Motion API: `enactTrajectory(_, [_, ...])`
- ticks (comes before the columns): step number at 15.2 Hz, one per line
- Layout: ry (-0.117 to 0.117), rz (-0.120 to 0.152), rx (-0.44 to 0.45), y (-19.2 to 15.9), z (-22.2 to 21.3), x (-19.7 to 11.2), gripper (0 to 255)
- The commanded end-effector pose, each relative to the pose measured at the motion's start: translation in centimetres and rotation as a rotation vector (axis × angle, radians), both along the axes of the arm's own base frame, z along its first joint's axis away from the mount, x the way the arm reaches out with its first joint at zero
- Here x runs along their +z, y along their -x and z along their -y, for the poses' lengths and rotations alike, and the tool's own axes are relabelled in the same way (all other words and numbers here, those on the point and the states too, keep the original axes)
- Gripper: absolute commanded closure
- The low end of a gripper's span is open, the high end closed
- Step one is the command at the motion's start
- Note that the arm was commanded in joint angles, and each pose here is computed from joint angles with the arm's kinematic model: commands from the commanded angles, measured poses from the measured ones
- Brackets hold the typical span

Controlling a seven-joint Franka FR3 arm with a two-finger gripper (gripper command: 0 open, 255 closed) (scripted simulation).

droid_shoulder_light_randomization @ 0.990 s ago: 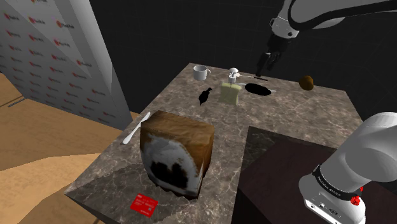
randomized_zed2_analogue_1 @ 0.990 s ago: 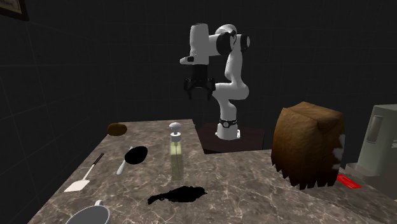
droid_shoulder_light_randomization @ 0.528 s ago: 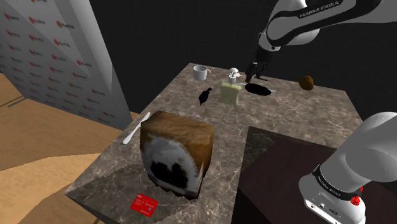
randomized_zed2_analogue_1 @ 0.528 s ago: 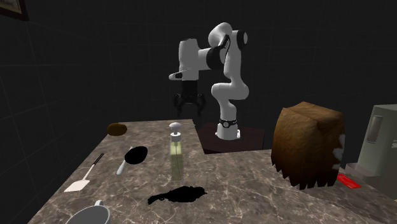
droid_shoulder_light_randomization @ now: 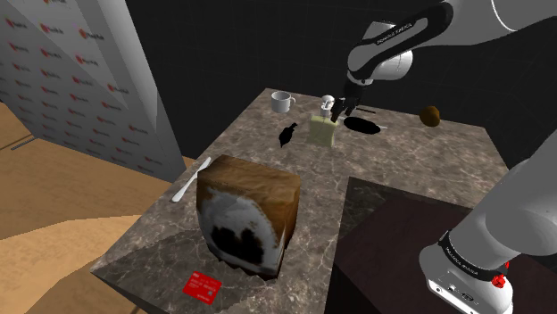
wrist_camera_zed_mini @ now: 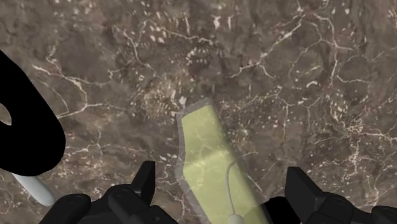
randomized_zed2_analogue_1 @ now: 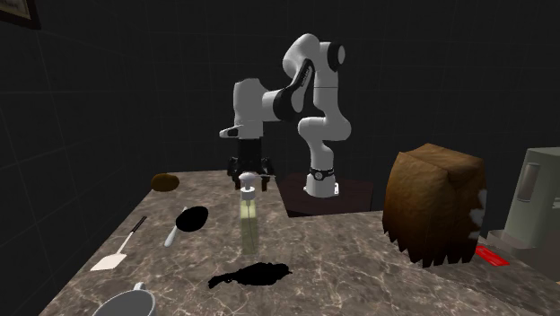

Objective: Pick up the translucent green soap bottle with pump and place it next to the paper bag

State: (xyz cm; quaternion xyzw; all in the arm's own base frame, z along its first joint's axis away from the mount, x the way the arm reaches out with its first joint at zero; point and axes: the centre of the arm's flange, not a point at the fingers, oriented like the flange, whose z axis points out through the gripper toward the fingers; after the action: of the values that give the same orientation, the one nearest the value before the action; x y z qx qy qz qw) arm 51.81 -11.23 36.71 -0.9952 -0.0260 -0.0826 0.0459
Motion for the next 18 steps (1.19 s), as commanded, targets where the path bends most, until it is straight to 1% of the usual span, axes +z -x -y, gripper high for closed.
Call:
enactTrajectory(1, [-0.002,0.002,-0.001,-0.6,0.2,-0.9,0])
enactTrajectory(7, [-0.002,0.002,-0.001,-1.2,-0.2,-4.3,0])
enactTrajectory(15, [-0.002,0.002,-0.001,-1.2,-0.2,-4.3,0])
enactTrajectory(16, [-0.002,0.002,-0.001,-1.2,-0.2,-4.3,255])
enactTrajectory(18, [-0.002,0.002,-0.001,-1.2,-0.2,-4.3,255])
